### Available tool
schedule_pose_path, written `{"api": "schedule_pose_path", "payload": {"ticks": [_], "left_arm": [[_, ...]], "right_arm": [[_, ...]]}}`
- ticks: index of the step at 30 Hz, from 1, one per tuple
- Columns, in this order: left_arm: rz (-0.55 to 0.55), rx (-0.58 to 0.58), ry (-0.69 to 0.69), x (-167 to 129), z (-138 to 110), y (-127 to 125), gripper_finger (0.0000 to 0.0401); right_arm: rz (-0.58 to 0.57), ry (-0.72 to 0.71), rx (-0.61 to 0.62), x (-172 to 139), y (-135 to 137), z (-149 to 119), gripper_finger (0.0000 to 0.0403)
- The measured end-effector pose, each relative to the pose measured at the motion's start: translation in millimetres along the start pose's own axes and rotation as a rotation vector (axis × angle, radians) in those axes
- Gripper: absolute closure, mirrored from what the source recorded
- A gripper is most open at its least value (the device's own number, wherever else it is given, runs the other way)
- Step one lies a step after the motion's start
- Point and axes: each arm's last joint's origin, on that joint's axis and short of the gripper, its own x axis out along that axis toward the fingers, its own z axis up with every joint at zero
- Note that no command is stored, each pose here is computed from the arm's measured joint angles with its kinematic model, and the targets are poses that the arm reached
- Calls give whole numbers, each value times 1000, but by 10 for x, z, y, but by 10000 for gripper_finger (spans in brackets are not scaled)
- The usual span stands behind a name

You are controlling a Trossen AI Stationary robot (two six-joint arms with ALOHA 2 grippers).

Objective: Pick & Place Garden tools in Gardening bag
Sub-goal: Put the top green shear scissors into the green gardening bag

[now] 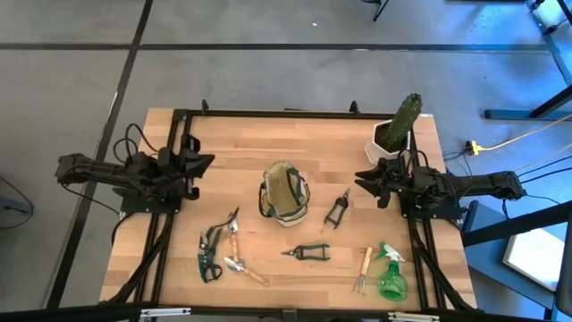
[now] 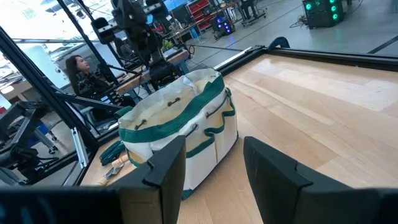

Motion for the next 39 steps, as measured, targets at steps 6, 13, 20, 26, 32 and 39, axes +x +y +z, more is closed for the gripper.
{"api": "schedule_pose_path", "payload": {"ticks": [6,13,20,26,32,39], "left_arm": [[-35,124,-34,250,235,-64,400],[-67,199,-7,605,309,-160,400],[-151,108,103,903,125,-271,400],[-224,4,172,945,45,-408,400],[-171,-17,287,858,-14,-518,400],[-92,-29,458,743,-143,-613,400]], "right_arm": [[29,23,-23,0,6,-10,238],[229,156,-74,-10,52,-69,238],[240,160,-73,-11,56,-69,238],[240,160,-73,-11,56,-69,238],[93,20,-72,0,35,7,238],[-4,-178,-207,-13,58,151,238]]}}
